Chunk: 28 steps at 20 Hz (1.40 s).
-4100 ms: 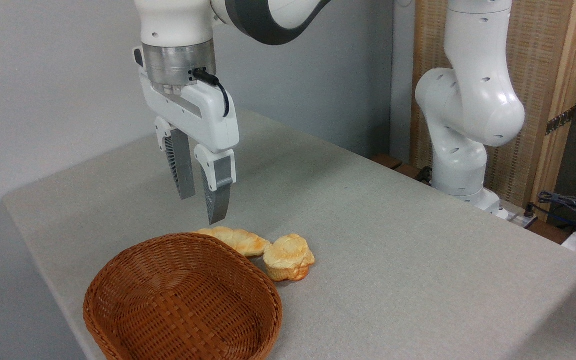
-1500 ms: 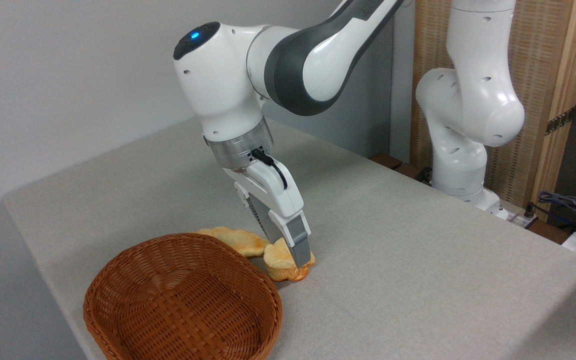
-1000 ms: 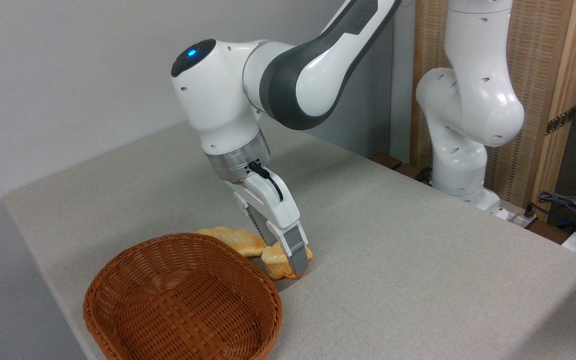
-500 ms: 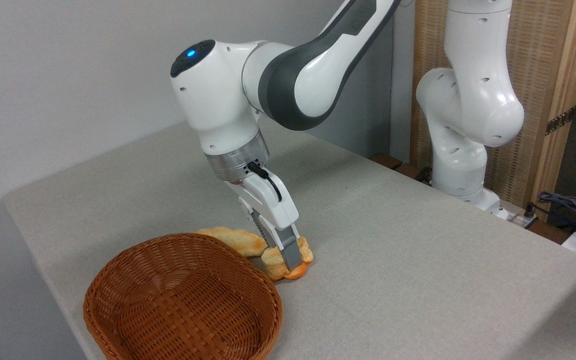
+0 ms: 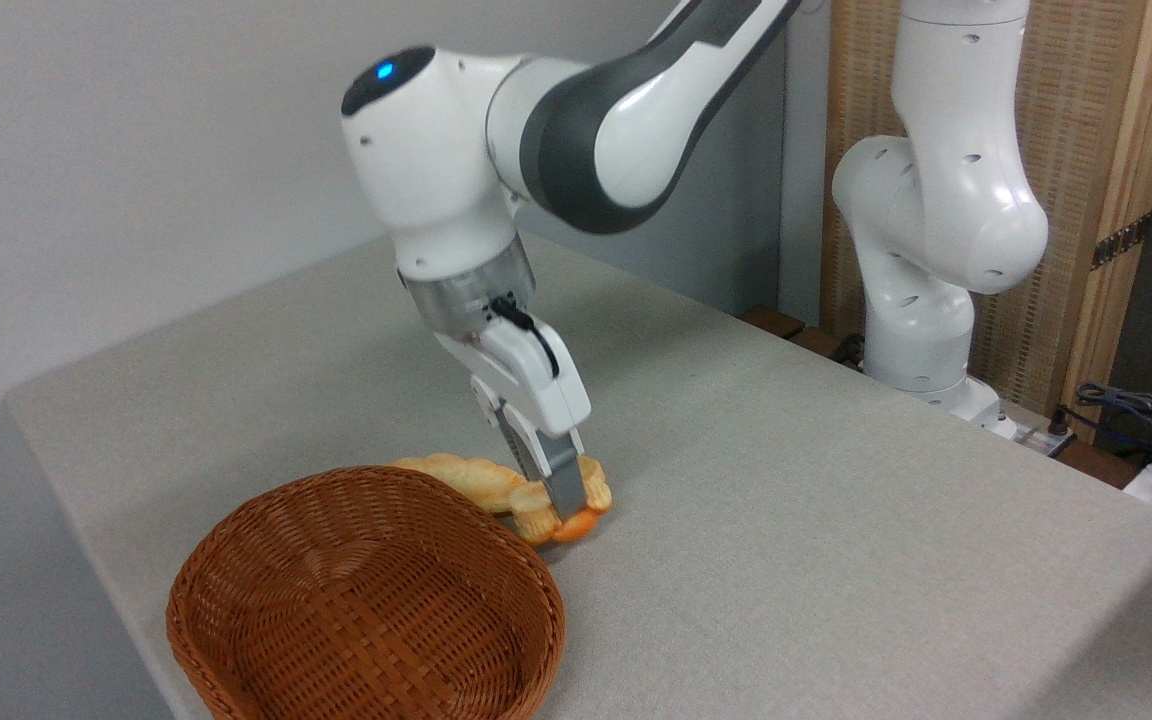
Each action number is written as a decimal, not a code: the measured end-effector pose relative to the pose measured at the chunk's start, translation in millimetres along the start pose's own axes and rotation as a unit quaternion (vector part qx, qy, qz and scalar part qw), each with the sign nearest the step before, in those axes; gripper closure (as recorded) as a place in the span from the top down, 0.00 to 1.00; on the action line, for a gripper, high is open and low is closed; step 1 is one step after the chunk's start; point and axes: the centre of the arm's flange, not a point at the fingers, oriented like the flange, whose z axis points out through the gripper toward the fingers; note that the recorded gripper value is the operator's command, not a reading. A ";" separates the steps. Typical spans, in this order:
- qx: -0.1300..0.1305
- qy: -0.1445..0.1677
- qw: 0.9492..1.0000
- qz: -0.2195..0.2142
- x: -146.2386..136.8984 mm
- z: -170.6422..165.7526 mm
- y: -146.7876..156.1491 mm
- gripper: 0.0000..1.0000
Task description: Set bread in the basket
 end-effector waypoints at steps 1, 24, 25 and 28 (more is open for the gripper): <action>0.003 0.013 1.000 -0.001 -0.9 -11.4 2.3 0.38; 0.130 0.164 0.978 -0.021 29.0 -70.7 -35.9 1.00; 0.130 0.164 0.978 -0.021 29.1 -70.4 -35.9 1.00; 0.128 0.168 0.977 -0.036 28.9 -72.4 -36.3 1.00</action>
